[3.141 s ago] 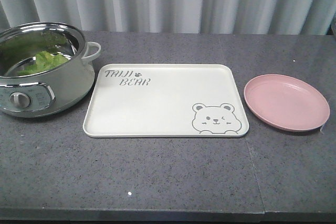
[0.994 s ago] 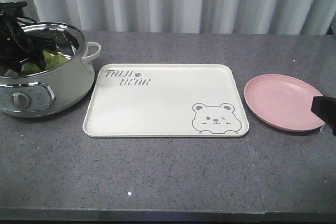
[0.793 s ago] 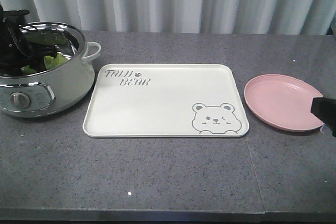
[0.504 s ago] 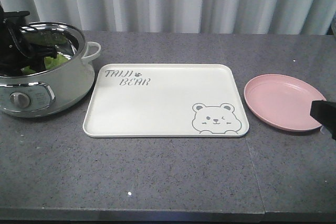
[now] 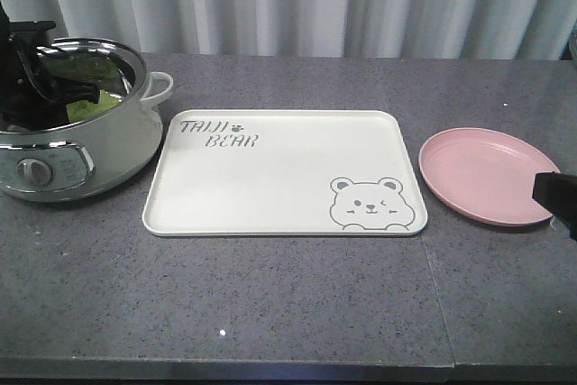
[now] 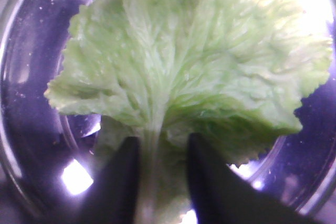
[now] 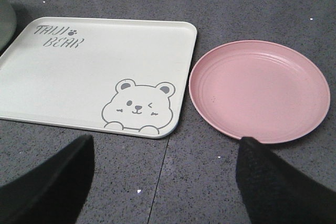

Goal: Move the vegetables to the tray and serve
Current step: 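Close the left gripper on the lettuce leaf stem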

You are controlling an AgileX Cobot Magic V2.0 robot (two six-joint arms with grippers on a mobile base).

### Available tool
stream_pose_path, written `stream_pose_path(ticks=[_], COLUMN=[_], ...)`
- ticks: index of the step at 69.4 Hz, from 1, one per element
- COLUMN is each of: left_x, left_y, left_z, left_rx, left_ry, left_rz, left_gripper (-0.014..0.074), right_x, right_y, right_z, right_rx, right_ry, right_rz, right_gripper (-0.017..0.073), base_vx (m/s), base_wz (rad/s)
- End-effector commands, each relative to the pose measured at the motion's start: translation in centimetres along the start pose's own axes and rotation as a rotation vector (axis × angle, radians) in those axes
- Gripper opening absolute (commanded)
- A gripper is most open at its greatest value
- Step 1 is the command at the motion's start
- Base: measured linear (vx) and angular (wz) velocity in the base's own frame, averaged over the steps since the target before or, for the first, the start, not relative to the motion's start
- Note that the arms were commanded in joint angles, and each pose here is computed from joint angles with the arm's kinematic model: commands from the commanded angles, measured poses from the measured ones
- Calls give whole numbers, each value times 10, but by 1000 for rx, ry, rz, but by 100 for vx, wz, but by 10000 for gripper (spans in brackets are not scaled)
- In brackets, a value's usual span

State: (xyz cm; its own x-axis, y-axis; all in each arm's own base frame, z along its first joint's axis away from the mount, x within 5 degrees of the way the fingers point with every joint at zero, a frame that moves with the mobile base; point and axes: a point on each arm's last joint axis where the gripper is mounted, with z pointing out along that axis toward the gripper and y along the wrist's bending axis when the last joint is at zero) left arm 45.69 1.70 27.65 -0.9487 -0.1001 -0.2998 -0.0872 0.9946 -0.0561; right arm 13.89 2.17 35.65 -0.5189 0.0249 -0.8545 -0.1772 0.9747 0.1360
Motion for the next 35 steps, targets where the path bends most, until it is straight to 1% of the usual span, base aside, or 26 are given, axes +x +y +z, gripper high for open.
stream_pose_path(ticks=[1,6,15,20,35], left_x=[-1,-1,-1,-1,-1], left_y=[-3,-4,-6,-7,-8], left_z=[-27,-27,-31,-35,-66], left_rx=[32,32,59,66,64], left_ry=[-54,-55,-62,-72,-180], left_rz=[6,22,18,28,33], left_gripper=[-11,-8,-8,-8,-8], right_x=[-13,-13,-13,-13,-13], right_y=[1,1,1,1,2], right_z=[-5,-5,-5,-5,-5], right_rx=[3,0,-1,-1,-6], right_ry=[-88,-88,-88,-88,-89], right_rz=[6,10,11,11,17], right_gripper=[545,545,545,545,545], base_vx=[0,0,0,0,0], base_wz=[0,0,0,0,0])
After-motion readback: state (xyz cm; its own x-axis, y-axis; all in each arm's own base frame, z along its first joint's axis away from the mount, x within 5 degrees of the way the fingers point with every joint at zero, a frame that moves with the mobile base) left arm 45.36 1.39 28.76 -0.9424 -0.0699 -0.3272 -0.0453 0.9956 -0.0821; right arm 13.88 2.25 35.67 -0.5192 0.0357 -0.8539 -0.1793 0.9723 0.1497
